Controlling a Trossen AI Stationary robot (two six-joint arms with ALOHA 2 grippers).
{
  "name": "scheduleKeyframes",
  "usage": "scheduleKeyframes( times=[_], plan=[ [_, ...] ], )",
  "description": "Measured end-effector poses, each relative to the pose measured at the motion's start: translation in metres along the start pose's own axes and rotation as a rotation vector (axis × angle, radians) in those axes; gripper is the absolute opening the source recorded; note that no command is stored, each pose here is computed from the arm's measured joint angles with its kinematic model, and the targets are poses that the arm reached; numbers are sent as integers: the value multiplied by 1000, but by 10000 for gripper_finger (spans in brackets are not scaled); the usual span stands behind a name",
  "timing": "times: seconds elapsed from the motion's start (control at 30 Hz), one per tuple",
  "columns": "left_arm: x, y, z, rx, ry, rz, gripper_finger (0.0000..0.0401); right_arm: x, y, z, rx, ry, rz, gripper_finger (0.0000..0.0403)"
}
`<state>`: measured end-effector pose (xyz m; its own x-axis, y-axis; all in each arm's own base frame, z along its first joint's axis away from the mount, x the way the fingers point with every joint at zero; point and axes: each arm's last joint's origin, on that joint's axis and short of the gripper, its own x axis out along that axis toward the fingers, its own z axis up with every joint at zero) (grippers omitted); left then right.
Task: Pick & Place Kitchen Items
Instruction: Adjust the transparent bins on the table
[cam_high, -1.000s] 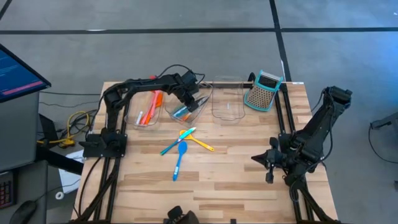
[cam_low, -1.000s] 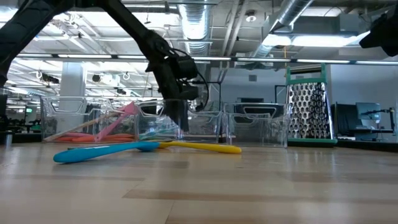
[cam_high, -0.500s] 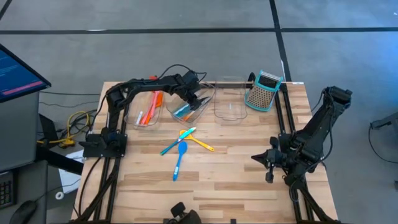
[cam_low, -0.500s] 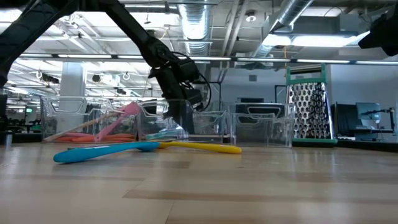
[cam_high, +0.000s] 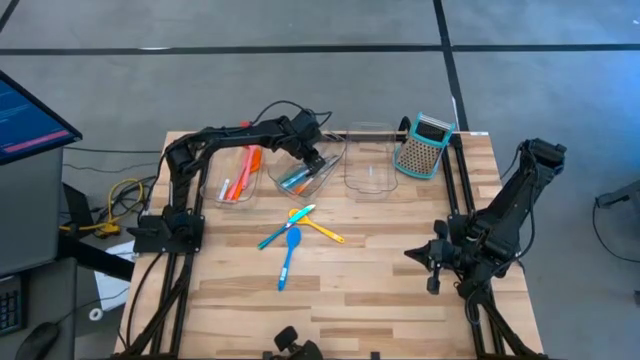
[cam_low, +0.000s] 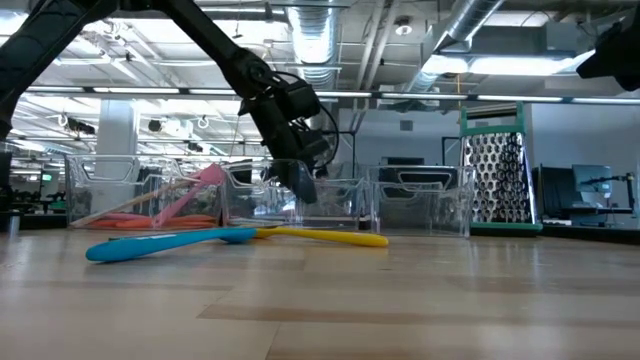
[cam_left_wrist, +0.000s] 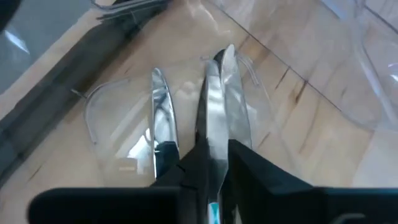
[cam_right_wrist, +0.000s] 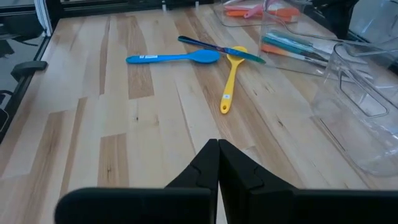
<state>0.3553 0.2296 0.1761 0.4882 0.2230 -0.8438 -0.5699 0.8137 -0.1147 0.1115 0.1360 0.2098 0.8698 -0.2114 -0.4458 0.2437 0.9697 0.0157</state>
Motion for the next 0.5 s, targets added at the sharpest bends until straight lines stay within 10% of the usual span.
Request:
scheduleKeyframes(
  times=[0.2,0.5],
  plan=[
    [-3,-2,1,40,-4,-3,74,0,0,1,3,-27,-16,0],
    [-75,-11,15,109,-163,-26,6,4,1,9,74,-124,-65,0]
  ],
)
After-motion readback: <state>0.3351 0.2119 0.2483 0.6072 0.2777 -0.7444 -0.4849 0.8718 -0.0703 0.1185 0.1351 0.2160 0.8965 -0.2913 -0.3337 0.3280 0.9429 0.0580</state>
